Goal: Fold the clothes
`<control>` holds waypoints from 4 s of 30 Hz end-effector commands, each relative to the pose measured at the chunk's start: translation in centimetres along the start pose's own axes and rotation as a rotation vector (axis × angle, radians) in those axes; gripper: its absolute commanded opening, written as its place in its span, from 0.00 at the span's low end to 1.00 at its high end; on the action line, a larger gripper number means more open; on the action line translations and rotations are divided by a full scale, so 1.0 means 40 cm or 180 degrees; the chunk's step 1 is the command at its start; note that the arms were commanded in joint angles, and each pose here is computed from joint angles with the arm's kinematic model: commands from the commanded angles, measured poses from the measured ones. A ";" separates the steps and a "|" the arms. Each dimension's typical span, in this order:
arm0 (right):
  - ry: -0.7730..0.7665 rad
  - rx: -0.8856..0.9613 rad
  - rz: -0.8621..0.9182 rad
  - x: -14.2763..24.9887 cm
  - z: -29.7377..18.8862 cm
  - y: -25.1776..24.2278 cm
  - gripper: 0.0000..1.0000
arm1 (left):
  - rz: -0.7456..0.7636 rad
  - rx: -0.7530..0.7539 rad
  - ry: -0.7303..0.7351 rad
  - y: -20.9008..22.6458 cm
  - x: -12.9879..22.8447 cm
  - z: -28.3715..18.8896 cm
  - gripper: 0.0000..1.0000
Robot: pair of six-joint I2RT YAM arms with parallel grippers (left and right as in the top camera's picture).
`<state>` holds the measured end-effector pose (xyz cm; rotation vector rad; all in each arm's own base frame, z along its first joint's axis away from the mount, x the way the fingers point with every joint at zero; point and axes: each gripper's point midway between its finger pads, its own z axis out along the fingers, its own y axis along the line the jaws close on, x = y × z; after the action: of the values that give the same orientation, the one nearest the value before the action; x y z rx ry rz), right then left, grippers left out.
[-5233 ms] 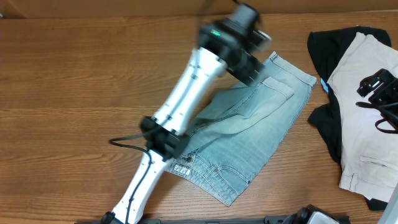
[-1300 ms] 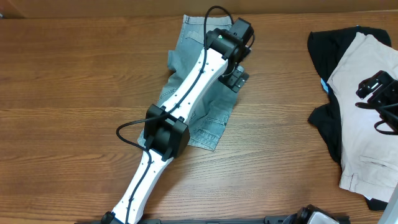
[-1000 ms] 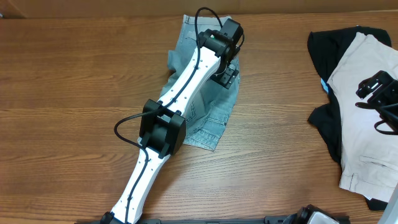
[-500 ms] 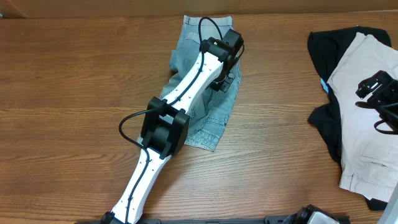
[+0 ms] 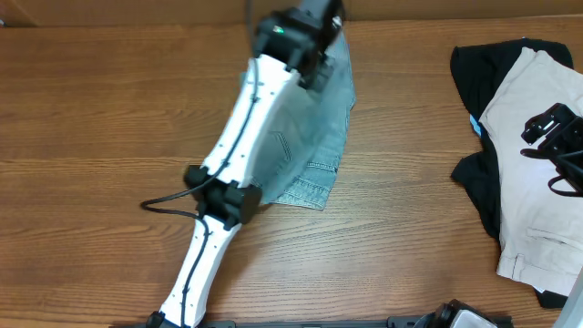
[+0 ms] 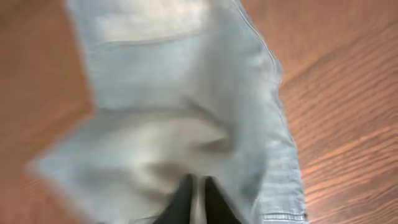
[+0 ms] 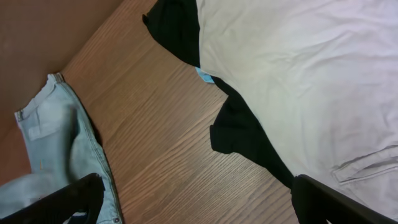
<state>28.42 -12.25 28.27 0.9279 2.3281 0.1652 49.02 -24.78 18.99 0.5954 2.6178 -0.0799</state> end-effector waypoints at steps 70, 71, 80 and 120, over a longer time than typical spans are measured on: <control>0.0089 -0.0044 0.0005 -0.010 0.020 0.006 1.00 | -0.1637 -0.0997 0.0879 0.669 0.306 -0.074 0.04; 0.0090 -0.0043 0.0005 -0.010 0.020 0.006 1.00 | -0.1756 -0.1042 0.0903 0.712 0.332 -0.081 0.04; 0.0130 -0.0195 -0.0099 0.001 0.024 0.046 1.00 | -0.2671 -0.1092 0.0961 0.928 0.514 -0.126 0.13; 0.1232 -0.0351 -0.3786 0.835 0.483 0.610 0.87 | -0.1981 -0.0470 0.0522 0.654 0.255 -0.063 1.00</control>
<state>34.15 27.07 5.63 -0.6651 2.7968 0.1411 50.75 2.70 15.58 -0.2678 2.8986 -0.0534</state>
